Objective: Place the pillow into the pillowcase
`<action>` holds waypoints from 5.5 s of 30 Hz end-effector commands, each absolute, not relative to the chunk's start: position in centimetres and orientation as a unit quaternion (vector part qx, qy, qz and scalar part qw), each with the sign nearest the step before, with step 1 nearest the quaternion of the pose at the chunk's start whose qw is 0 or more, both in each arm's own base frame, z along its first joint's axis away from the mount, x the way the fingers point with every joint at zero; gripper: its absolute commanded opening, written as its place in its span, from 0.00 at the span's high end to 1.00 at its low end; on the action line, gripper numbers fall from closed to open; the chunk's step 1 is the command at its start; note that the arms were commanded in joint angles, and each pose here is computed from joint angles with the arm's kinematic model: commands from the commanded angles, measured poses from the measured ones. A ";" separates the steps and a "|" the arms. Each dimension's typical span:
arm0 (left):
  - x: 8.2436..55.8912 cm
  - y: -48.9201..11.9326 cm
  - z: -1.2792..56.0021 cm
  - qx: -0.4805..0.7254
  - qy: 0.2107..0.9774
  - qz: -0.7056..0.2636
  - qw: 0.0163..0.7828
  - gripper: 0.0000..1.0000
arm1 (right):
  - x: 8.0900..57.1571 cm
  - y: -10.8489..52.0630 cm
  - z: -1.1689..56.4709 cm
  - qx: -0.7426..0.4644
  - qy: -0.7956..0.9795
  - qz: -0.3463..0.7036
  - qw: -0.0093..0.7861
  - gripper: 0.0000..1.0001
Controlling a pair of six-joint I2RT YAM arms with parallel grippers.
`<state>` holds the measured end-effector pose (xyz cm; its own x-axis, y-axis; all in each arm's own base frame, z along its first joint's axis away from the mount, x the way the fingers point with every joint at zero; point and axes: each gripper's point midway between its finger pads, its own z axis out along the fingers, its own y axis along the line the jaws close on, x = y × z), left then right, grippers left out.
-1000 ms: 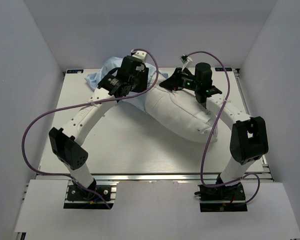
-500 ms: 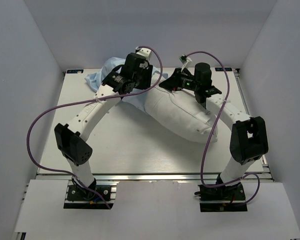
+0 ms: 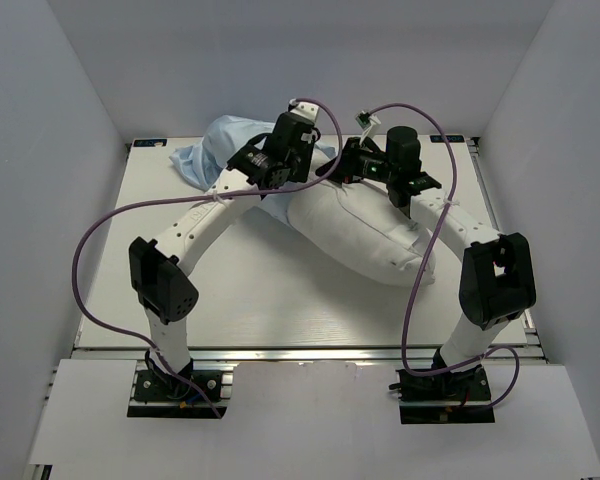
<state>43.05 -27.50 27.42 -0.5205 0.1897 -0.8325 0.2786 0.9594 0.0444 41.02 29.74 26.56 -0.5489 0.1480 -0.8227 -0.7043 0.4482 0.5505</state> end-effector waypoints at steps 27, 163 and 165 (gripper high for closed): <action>37.3 -37.9 44.3 0.158 0.752 -0.412 0.490 1.00 | 44.8 31.8 44.2 -0.176 0.593 0.520 0.589 1.00; 43.1 -28.0 18.4 0.146 0.919 0.065 0.360 0.70 | 40.4 18.8 23.2 -0.323 0.735 0.321 0.503 0.11; 43.5 -27.9 19.0 0.140 0.916 0.070 0.369 0.78 | 40.9 19.2 22.5 -0.332 0.735 0.315 0.500 0.11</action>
